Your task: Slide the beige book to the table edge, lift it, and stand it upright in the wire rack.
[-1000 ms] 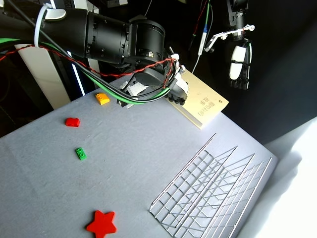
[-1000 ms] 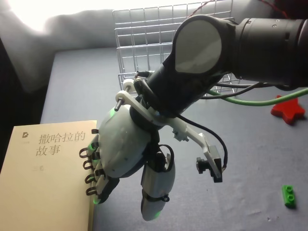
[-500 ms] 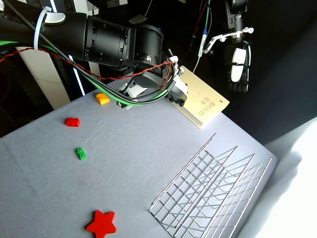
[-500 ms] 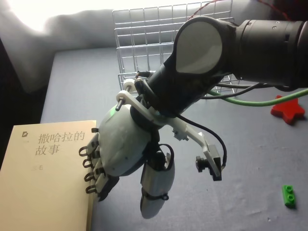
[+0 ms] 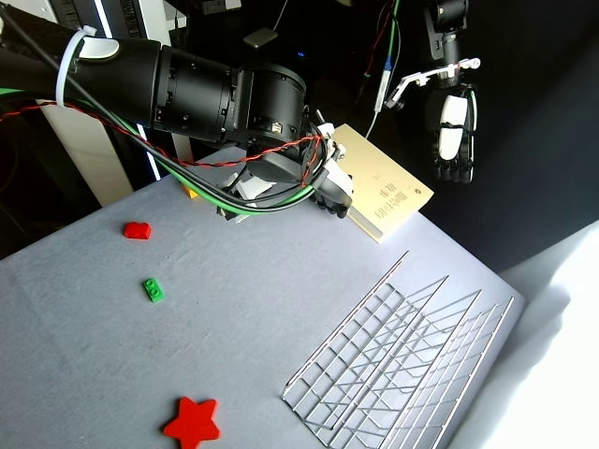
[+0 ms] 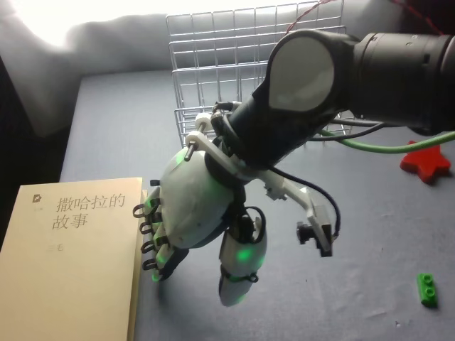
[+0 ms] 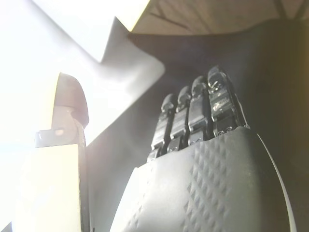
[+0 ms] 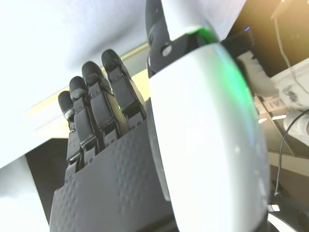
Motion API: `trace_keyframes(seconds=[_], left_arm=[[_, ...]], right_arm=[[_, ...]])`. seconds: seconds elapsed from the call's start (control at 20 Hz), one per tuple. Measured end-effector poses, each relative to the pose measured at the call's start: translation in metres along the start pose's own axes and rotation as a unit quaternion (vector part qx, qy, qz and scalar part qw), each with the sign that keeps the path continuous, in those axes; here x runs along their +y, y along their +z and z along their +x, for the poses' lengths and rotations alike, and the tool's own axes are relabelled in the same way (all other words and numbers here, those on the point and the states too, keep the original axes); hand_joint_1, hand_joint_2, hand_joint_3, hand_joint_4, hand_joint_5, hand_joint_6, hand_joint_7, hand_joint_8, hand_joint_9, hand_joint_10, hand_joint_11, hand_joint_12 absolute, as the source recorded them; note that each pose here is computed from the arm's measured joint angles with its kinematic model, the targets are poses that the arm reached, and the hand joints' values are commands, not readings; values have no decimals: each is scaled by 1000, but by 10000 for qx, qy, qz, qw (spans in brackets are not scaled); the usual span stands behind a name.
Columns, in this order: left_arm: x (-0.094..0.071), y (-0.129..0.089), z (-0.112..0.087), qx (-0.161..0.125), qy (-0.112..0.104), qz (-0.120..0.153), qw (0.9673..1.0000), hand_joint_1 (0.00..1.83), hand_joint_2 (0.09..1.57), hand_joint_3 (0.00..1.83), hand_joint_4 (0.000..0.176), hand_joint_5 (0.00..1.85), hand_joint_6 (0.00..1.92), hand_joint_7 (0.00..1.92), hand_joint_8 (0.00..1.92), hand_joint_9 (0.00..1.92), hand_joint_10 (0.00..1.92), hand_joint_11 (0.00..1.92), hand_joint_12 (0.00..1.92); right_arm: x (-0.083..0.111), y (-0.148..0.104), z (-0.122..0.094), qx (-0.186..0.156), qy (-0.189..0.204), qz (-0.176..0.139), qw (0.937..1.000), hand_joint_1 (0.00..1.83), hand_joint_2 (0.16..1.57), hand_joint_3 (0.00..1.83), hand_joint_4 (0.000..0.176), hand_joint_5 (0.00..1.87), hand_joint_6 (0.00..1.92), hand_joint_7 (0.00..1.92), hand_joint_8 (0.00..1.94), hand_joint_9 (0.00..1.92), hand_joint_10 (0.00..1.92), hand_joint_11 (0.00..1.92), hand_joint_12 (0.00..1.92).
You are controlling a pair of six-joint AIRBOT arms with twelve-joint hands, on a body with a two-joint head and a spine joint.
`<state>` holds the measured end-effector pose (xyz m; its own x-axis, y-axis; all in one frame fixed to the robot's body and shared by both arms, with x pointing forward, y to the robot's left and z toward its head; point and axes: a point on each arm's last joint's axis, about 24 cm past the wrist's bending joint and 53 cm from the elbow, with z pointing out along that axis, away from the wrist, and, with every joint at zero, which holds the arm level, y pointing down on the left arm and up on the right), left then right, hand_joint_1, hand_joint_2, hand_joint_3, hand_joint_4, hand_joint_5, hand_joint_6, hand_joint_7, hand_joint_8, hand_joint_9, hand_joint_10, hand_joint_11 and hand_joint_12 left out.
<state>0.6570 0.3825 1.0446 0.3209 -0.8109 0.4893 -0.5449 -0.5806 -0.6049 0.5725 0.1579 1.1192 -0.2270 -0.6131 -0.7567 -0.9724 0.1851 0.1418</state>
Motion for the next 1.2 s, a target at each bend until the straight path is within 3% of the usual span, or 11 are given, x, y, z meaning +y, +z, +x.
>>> trace_keyframes(seconds=[0.3, 0.55, 0.65, 0.9, 1.1, 1.2], left_arm=[[0, 3, 0, 14, 41, 11, 10000, 1004, 1062, 7, 0, 33, 11, 0, 0, 0, 0, 3, 13], [-2, 4, 1, 32, 45, 40, 10000, 1004, 1051, 1, 0, 21, 2, 0, 0, 0, 0, 0, 2], [-2, 4, 1, 37, 53, 36, 10000, 1005, 1059, 4, 0, 27, 4, 0, 0, 0, 0, 0, 0], [-2, 4, 2, 46, 55, 38, 10000, 1011, 1038, 0, 0, 33, 4, 0, 0, 5, 2, 20, 10], [-3, 4, 4, 92, 54, 64, 9999, 1049, 1028, 0, 0, 42, 5, 0, 0, 7, 2, 22, 14], [-3, 4, 4, 92, 57, 58, 9999, 1039, 1034, 0, 0, 35, 1, 0, 0, 13, 3, 21, 15]], right_arm=[[4, 11, -8, -52, -74, -24, 10000, 233, 1141, 0, 0, 229, 1, 233, 2, 215, 1, 0, 507], [12, 17, -13, -61, -153, -86, 9998, 225, 1139, 0, 0, 254, 5, 262, 6, 255, 9, 0, 599], [16, 20, -15, -63, -181, -119, 9997, 221, 1142, 1, 0, 244, 0, 238, 4, 218, 4, 0, 519], [18, 22, -16, -60, -95, -143, 9998, 209, 1144, 3, 0, 250, 0, 252, 3, 235, 3, 0, 611], [16, 4, -1, -7, 16, -95, 10000, 215, 1141, 0, 0, 236, 0, 238, 0, 228, 2, 0, 605], [2, -14, 18, 126, 154, 49, 9998, 229, 1144, 1, 0, 224, 1, 229, 1, 214, 3, 0, 547]])
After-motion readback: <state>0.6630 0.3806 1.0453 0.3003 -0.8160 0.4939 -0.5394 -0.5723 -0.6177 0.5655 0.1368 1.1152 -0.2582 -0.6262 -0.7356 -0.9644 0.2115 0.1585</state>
